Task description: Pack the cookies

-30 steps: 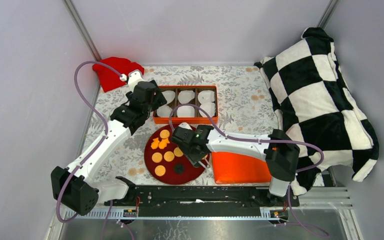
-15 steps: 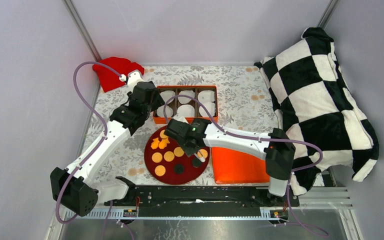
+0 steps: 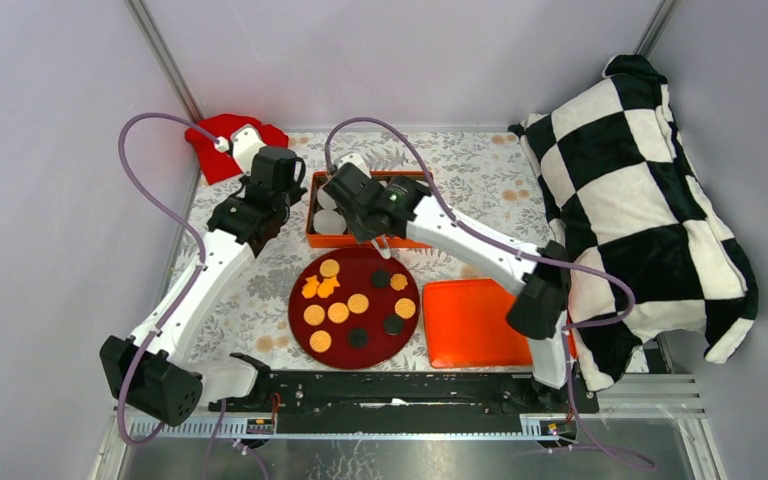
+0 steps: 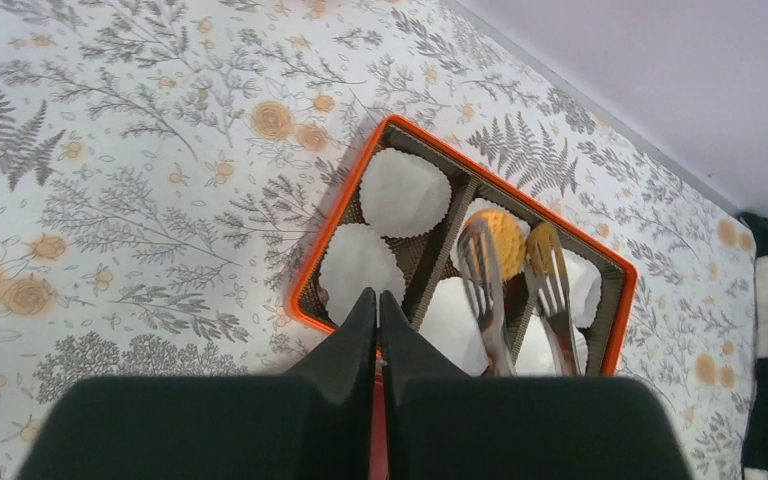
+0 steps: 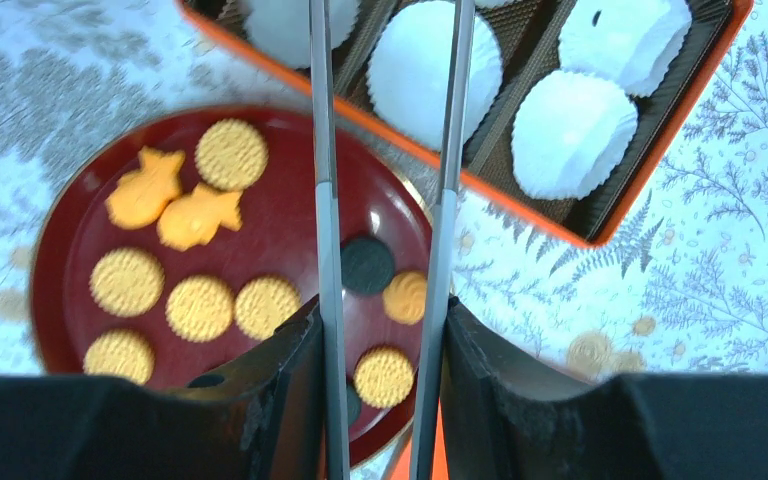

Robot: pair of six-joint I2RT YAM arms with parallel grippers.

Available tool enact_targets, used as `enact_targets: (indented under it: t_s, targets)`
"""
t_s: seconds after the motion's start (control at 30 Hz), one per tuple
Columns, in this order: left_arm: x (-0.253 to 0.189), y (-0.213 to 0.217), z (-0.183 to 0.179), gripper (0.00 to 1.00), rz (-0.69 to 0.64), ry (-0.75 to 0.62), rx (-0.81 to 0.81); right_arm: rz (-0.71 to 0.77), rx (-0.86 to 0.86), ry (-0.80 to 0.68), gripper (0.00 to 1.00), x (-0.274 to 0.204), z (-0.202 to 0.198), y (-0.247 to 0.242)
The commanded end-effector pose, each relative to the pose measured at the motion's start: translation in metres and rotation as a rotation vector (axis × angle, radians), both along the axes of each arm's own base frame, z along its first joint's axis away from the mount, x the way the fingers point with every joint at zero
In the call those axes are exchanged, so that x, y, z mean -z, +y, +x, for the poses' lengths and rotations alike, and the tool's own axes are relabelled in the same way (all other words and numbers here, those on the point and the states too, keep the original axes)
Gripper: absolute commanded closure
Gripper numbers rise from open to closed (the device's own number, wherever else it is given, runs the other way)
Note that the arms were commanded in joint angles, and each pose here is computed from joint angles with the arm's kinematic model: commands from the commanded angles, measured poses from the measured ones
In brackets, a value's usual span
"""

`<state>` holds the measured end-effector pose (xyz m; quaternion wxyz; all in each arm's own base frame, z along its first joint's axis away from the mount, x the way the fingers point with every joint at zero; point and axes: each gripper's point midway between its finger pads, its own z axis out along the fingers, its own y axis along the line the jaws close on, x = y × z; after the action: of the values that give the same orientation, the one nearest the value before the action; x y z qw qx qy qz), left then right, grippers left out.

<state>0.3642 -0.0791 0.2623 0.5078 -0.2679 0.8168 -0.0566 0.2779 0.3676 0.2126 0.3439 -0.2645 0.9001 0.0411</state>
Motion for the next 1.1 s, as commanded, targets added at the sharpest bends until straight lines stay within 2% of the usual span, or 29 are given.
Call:
enact_targets:
  t_s: [0.0, 0.23, 0.53, 0.6, 0.63, 0.7, 0.73, 0.77, 0.9, 0.97, 1.07]
  targets:
    - [-0.014, 0.024, -0.008, 0.99, 0.049, -0.025, -0.101, -0.005, -0.008, -0.017, 1.0, 0.016, 0.046, 0.015]
    - [-0.008, 0.031, -0.009, 1.0, 0.074, -0.014, -0.129, 0.013, -0.023, -0.023, 1.0, 0.036, 0.092, 0.04]
    - [-0.001, 0.031, -0.007, 0.95, 0.088, 0.004, -0.131, 0.01, -0.023, 0.028, 0.98, 0.071, 0.104, 0.044]
    - [0.0, 0.03, -0.006, 0.94, 0.088, 0.004, -0.122, -0.001, -0.026, 0.04, 0.94, 0.082, 0.103, 0.044]
    - [0.001, 0.03, -0.006, 0.93, 0.088, 0.005, -0.12, -0.01, -0.027, 0.046, 0.88, 0.088, 0.103, 0.043]
    - [0.001, 0.029, -0.006, 0.92, 0.085, 0.003, -0.116, -0.019, -0.023, 0.049, 0.68, 0.094, 0.103, 0.042]
    - [0.001, 0.029, -0.006, 0.92, 0.086, 0.003, -0.115, -0.021, -0.022, 0.05, 0.63, 0.095, 0.103, 0.042]
    - [0.001, 0.029, -0.007, 0.92, 0.085, 0.002, -0.115, -0.025, -0.018, 0.049, 0.54, 0.097, 0.104, 0.042]
    - [-0.001, 0.031, -0.009, 0.89, 0.088, -0.004, -0.119, -0.018, -0.02, 0.039, 0.5, 0.094, 0.105, 0.042]
    - [-0.002, 0.032, -0.01, 0.89, 0.087, -0.007, -0.12, -0.008, -0.016, 0.03, 0.43, 0.089, 0.106, 0.042]
    - [-0.003, 0.031, -0.011, 0.88, 0.081, -0.011, -0.114, 0.019, -0.017, 0.005, 0.43, 0.075, 0.108, 0.044]
